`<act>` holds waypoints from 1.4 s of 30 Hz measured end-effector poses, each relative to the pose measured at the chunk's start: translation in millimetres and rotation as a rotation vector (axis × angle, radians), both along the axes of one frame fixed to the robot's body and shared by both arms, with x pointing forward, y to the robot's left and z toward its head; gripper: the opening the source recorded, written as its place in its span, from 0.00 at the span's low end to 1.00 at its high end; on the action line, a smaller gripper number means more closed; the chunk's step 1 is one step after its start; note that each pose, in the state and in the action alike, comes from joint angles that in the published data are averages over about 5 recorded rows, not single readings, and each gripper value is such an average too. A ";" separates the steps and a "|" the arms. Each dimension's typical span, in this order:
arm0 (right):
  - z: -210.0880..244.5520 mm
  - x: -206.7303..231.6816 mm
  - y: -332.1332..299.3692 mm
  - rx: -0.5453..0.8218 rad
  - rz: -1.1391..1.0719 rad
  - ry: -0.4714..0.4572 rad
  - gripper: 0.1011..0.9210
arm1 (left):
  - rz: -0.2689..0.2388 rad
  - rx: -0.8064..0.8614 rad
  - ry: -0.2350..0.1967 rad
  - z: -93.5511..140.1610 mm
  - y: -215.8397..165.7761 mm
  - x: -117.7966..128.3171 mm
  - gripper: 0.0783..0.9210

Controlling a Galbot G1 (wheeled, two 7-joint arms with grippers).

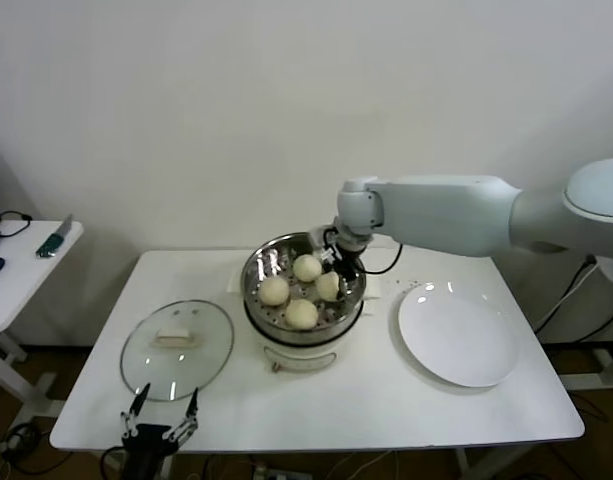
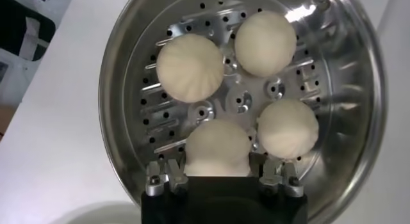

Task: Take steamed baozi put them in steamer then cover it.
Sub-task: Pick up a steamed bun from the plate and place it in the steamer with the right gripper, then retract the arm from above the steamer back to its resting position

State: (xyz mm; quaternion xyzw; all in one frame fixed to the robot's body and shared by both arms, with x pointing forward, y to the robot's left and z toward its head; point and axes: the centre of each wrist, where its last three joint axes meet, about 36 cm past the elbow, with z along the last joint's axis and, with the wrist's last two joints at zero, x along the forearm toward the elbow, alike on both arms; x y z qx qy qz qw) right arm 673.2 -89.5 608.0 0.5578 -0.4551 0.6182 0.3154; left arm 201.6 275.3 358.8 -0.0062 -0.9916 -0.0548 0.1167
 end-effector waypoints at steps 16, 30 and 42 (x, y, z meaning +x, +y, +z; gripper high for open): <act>8.3 3.5 -2.2 0.034 -0.007 -0.011 0.88 | -0.003 0.002 -0.007 1.1 2.1 2.4 0.88; 62.3 -6.9 -56.7 0.404 -0.197 -0.081 0.88 | -0.003 -0.006 -0.043 6.4 5.1 8.3 0.88; 26.1 -47.5 -143.0 0.919 -0.498 -0.324 0.88 | -0.023 -0.011 -0.081 15.7 8.5 14.5 0.88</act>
